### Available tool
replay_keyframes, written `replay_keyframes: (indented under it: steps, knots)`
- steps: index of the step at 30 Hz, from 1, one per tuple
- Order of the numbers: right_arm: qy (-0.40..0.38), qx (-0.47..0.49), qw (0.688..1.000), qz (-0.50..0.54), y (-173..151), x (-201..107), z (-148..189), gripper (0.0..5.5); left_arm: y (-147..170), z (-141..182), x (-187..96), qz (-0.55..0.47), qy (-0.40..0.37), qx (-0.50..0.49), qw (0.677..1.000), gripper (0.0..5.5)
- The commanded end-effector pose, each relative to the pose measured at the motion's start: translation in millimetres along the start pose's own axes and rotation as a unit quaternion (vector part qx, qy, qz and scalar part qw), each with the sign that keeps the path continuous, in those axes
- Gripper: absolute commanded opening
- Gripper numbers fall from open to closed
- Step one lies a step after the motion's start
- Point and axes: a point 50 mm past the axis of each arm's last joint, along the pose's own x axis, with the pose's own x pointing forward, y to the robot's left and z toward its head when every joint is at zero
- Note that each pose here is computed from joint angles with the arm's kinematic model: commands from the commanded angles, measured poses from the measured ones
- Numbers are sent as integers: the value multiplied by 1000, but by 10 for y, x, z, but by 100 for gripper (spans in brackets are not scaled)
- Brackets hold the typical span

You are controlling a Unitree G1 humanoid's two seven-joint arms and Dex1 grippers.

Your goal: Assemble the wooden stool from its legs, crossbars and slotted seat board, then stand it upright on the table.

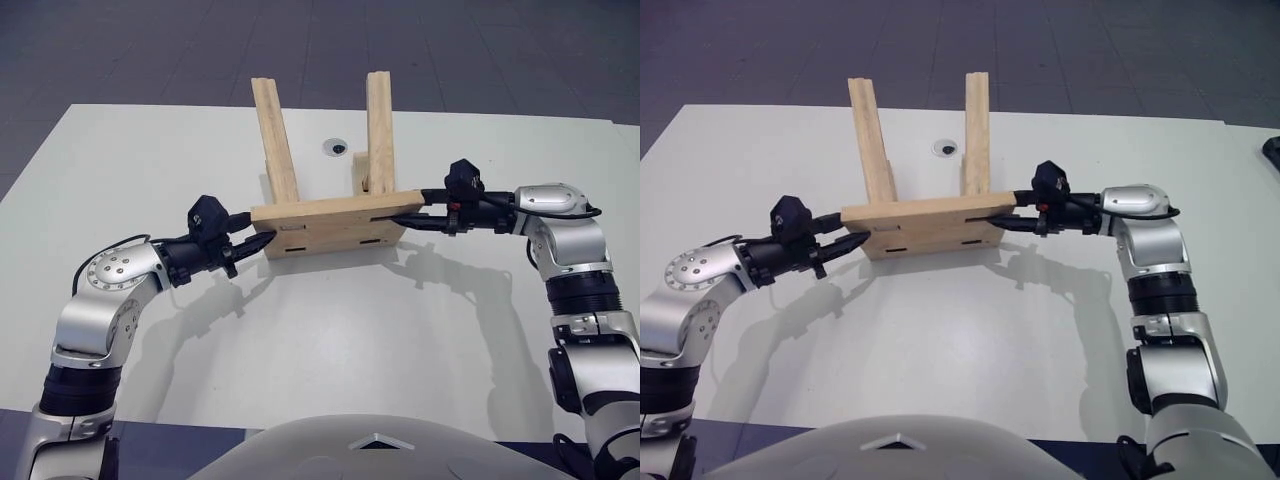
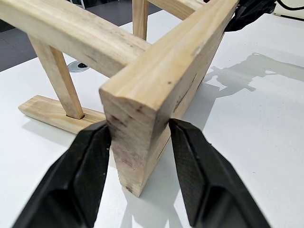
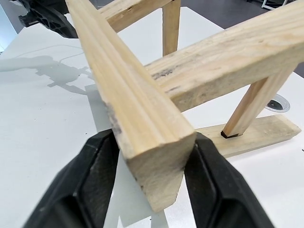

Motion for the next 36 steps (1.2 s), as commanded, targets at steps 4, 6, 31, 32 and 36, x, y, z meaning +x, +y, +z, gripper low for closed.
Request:
replay_keyframes:
  steps: [4, 6, 31, 32, 36]
  knots:
    - [3, 47, 997, 53, 239, -56, 478, 191, -36, 351, -70, -104, -24, 5, 994, 194]
    - [-21, 75, 995, 69, 288, -90, 743, 190, -98, 597, -133, -152, -50, 3, 987, 194]
    - [-261, 573, 751, -198, -760, 617, 1863, 311, 1107, 1932, 892, 75, -143, -433, 887, 240]
    - [-259, 576, 749, -203, -767, 623, 1854, 322, 1127, 1918, 891, 84, -142, -425, 890, 251]
    - [-252, 584, 740, -219, -805, 571, 1791, 388, 1188, 1912, 834, 87, -158, -391, 903, 322]
